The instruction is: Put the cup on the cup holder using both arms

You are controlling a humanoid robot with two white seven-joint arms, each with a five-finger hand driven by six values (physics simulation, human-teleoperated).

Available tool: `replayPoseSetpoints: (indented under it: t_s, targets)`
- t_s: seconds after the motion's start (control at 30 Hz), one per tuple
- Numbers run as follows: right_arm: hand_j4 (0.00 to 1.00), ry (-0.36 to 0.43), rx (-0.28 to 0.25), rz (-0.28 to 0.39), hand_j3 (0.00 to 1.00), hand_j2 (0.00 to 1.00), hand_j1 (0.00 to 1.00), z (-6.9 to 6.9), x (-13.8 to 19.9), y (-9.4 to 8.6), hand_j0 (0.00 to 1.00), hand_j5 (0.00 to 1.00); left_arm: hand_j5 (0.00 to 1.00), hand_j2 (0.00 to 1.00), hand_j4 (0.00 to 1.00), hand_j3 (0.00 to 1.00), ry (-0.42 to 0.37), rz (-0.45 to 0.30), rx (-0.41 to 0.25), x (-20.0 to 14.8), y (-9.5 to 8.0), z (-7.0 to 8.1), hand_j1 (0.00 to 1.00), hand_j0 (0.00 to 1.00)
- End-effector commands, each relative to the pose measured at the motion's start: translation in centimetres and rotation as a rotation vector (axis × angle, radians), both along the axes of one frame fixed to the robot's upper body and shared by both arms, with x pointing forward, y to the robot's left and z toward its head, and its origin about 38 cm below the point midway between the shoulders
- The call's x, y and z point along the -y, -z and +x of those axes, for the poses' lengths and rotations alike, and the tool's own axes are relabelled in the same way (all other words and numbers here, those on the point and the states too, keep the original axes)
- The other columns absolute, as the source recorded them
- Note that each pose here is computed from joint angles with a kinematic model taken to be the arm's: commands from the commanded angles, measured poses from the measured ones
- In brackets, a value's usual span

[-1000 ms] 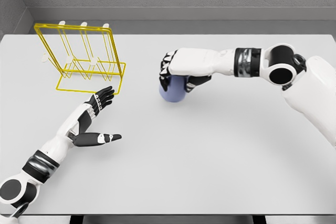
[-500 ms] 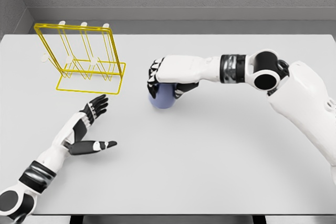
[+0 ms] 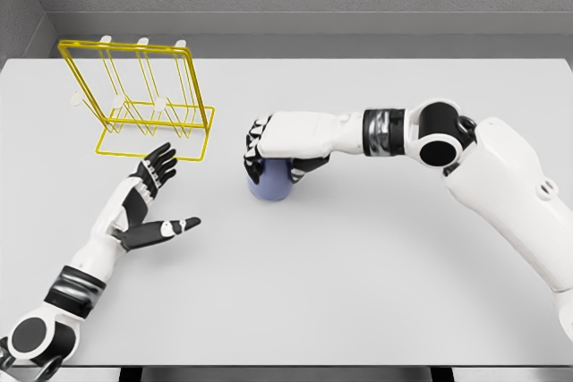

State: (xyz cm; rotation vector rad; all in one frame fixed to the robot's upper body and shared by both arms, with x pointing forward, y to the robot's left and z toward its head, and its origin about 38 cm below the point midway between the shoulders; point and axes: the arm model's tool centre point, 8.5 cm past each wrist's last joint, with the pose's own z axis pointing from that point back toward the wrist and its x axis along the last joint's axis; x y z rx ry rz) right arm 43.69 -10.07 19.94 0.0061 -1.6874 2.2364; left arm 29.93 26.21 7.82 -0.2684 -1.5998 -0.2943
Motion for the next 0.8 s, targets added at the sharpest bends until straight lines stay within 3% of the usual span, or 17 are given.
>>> replayPoseSetpoints:
  t_s: [0.0,0.1,0.23,0.53,0.77]
  targets:
    - [0.4,0.003,-0.004,0.006,0.4,0.4,0.4,0.0,0.0,-0.1,0.4,0.4,1.0,1.0,1.0,1.0,0.003,0.024,0.009,1.2,0.3,-0.1,1.0,1.0]
    - [0.41,0.002,-0.005,0.005,0.41,0.41,0.41,0.0,0.0,0.0,0.41,0.41,1.0,1.0,1.0,1.0,-0.044,0.044,0.014,1.6,0.4,0.2,1.0,1.0]
    - [0.68,0.005,0.003,0.003,0.68,0.68,0.68,0.2,0.0,-0.3,0.68,0.68,1.0,1.0,1.0,1.0,-0.043,0.082,0.044,2.4,0.4,0.2,1.0,1.0]
    - [0.8,0.014,0.004,-0.007,0.8,0.8,0.8,0.4,0.0,0.1,0.8,0.8,1.0,1.0,1.0,1.0,-0.037,0.11,0.069,3.1,0.4,0.1,1.0,1.0]
    - [1.0,0.013,0.008,-0.01,1.0,1.0,1.0,0.6,-0.9,0.3,1.0,1.0,1.0,1.0,1.0,1.0,-0.039,0.104,0.066,3.2,0.5,0.1,1.0,1.0]
